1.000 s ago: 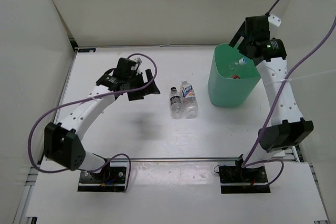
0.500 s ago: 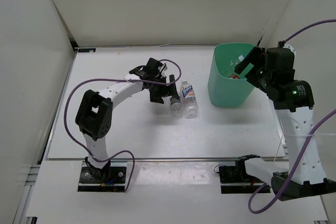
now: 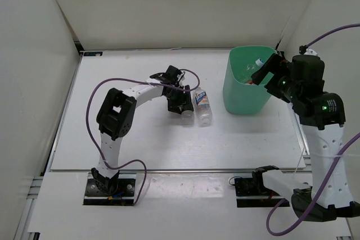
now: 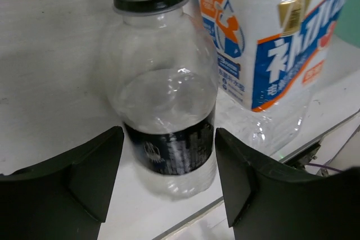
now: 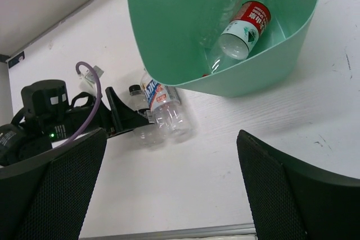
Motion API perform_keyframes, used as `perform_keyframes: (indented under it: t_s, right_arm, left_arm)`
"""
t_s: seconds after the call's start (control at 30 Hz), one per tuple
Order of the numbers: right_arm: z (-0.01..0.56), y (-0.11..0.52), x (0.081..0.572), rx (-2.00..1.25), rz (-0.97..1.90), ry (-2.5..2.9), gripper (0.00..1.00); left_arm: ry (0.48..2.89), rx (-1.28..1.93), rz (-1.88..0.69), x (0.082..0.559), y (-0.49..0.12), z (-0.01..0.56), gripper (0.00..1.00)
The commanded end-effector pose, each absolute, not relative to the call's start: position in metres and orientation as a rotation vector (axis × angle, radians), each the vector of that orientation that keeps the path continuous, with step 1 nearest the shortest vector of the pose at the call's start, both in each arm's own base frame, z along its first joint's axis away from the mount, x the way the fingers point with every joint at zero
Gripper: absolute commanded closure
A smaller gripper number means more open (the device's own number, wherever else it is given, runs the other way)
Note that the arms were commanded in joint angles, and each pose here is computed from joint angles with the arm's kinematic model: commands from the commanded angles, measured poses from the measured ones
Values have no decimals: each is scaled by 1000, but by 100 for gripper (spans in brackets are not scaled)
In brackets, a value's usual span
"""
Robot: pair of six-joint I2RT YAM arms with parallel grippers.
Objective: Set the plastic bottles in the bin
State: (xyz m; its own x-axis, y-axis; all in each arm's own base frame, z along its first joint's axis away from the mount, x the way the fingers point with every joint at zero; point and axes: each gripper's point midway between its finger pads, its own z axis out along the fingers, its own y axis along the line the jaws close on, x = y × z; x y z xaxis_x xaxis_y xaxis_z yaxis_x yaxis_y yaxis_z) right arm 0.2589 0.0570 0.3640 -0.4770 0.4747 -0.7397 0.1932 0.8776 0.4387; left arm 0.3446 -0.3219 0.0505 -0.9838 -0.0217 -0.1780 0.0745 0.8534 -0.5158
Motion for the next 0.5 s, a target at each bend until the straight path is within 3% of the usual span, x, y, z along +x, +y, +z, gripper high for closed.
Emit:
perform_keyframes:
  t_s: [0.0, 0.2, 0.3, 0.43, 0.47]
  right_arm:
    - [379, 56, 249, 411, 362, 2051, 0]
    - [364, 57, 250, 419, 351, 2088, 0]
    - [359, 61, 248, 419, 378, 2105, 0]
    - [355, 61, 248, 420, 375, 2114, 0]
    - [358, 61, 246, 419, 378, 2105, 0]
  left_arm:
    - [2812, 86, -863, 347, -330, 68, 24]
    - [2798, 113, -795, 336, -314, 71, 33]
    - [2786, 127, -798, 336, -313, 75, 48]
    - [2685, 94, -748, 349, -307, 110, 53]
    - [2589, 97, -766, 360, -309, 145, 53]
